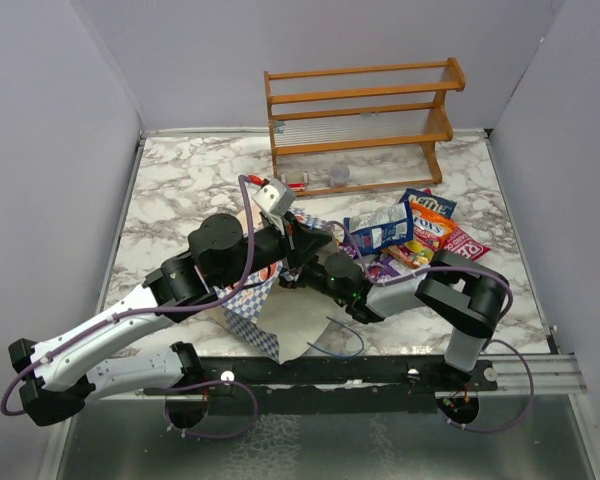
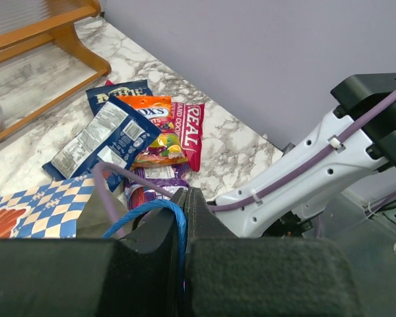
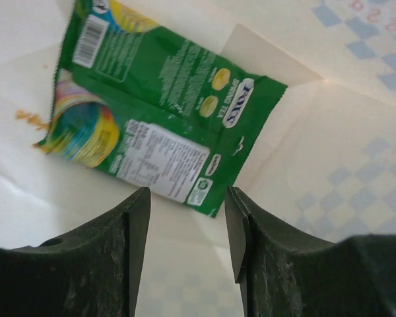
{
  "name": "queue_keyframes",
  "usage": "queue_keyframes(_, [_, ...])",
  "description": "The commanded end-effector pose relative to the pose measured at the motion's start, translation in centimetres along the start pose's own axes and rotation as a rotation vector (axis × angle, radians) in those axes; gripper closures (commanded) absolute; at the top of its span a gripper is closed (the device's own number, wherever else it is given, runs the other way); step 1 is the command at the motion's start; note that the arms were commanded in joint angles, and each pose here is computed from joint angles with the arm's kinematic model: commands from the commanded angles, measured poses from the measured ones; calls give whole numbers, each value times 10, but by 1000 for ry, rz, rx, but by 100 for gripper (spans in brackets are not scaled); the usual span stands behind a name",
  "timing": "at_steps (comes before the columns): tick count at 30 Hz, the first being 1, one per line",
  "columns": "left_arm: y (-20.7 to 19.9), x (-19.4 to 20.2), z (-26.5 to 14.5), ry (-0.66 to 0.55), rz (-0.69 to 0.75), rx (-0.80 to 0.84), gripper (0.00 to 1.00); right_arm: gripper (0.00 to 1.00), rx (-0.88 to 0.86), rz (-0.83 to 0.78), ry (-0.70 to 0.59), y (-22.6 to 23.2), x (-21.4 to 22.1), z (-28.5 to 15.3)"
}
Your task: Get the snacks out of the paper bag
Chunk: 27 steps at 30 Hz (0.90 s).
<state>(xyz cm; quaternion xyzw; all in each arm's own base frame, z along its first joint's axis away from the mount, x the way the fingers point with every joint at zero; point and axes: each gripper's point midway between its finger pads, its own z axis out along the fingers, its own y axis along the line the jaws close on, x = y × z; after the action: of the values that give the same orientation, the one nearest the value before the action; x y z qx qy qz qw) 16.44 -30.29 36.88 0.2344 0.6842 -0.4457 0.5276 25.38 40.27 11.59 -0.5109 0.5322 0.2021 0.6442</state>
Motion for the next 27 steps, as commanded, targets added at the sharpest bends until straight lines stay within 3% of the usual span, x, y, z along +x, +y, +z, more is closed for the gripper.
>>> queue_keyframes(1, [-19, -18, 7, -44, 15, 85, 100, 50, 70, -39, 43, -13, 4, 22])
queue_keyframes(14, [-21, -27, -1, -59, 40, 91, 100, 43, 56, -41, 92, 0, 35, 51])
queue_keyframes(27, [-27, -30, -7, -48, 53, 115, 100, 20, 54, 24, 119, 6, 51, 60])
